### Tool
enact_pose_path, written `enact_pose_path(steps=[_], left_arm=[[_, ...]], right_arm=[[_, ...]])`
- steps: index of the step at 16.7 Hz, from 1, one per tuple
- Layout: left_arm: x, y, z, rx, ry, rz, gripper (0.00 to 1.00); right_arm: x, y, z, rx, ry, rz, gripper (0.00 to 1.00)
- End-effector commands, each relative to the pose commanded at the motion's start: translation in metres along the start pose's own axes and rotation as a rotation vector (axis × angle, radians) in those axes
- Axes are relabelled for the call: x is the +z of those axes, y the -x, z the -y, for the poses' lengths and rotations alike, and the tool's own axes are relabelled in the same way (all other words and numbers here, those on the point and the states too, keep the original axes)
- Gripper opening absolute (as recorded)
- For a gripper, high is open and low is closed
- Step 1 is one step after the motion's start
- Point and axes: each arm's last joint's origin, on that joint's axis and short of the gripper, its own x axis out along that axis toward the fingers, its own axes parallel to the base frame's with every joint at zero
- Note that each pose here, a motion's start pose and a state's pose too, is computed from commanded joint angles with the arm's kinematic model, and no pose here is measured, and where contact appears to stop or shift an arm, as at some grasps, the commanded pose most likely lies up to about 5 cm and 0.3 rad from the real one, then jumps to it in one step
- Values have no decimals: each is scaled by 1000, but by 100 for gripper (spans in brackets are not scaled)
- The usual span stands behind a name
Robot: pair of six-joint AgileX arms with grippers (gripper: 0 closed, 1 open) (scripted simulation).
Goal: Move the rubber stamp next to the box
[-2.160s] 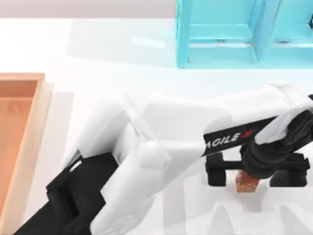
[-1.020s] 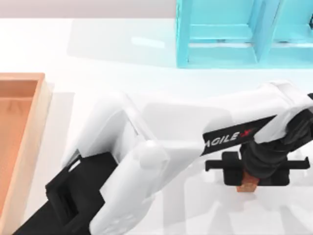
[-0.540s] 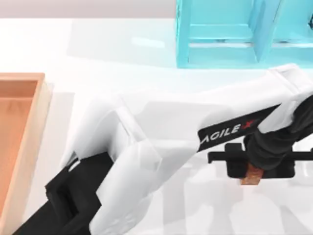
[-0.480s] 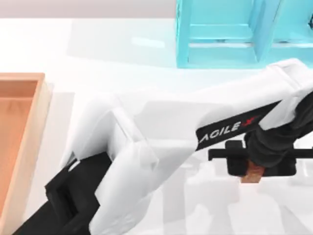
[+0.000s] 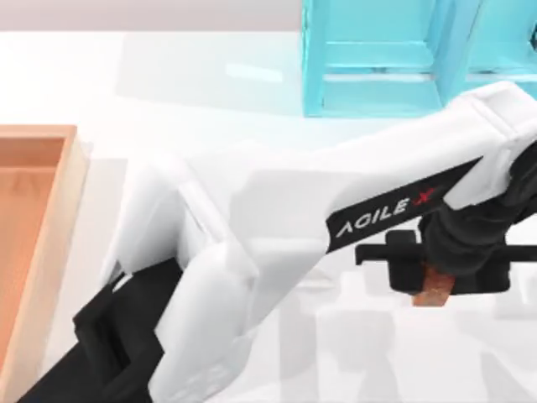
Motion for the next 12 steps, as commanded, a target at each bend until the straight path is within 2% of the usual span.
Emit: enact_pose_path(steps=[2,5,9,12], left_arm=[[12,8,-15,-2,3,1,0],[37,29,-57,-1,10,-1,0],[62,61,-142,-4,12,-3,0],[62,80,-215,-7,12,-1,0]], right_arm=[[0,0,0,0,0,0,100],[0,0,0,0,0,0,100],[0,0,0,0,0,0,100],[0,0,0,0,0,0,100]])
